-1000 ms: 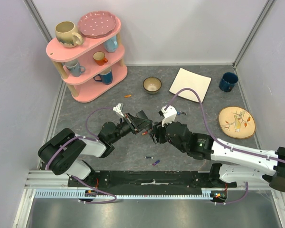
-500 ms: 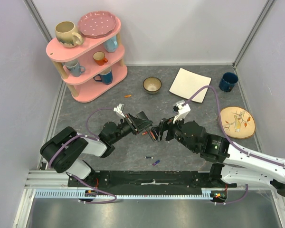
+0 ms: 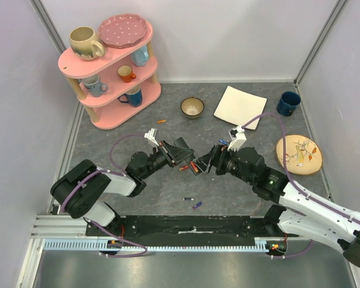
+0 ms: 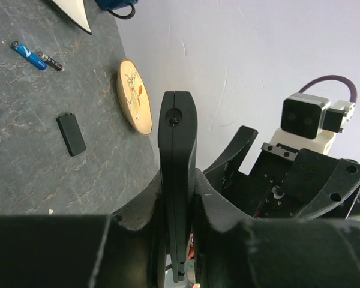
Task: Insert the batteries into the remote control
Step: Load the battery into the remote control.
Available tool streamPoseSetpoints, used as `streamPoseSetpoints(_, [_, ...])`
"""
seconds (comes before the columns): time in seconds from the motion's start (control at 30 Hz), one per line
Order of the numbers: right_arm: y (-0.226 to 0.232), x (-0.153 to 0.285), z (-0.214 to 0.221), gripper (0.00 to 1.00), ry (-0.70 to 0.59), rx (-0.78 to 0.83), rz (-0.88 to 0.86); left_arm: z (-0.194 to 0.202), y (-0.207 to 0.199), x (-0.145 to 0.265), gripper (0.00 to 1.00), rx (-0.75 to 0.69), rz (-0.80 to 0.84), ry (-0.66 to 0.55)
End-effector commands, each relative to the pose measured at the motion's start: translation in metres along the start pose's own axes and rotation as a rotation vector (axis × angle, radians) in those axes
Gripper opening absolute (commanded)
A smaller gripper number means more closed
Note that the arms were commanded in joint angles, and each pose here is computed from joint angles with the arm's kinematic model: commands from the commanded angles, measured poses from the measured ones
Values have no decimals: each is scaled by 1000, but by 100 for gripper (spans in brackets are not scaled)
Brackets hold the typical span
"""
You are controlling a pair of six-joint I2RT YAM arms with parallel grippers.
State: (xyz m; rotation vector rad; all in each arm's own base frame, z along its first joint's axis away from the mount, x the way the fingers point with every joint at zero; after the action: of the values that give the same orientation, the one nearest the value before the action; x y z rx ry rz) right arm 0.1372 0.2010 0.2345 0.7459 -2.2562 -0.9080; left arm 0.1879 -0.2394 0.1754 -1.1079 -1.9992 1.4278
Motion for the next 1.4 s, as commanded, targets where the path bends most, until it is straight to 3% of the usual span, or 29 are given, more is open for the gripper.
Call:
streamPoseSetpoints(0.0, [18, -3, 2, 91, 60, -88, -149, -22, -67, 4, 2, -115, 397, -140])
streamPoseSetpoints(1.37, [-19, -33, 8, 84, 68, -233, -78, -22, -73, 7, 2, -112, 422, -128])
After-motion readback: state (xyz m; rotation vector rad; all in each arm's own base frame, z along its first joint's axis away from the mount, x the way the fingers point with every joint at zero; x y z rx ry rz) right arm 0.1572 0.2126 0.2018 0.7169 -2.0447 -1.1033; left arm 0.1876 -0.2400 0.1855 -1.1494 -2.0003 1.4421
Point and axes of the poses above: each gripper's point midway between its finger pads, its own x axis back along the fingers, its own y axis along the line the jaws close on, z = x × y, the point moved 9 cm from there along x, back along the fingers, and after that the axes turned 6 degrees about -x, right-handed, at the moved point
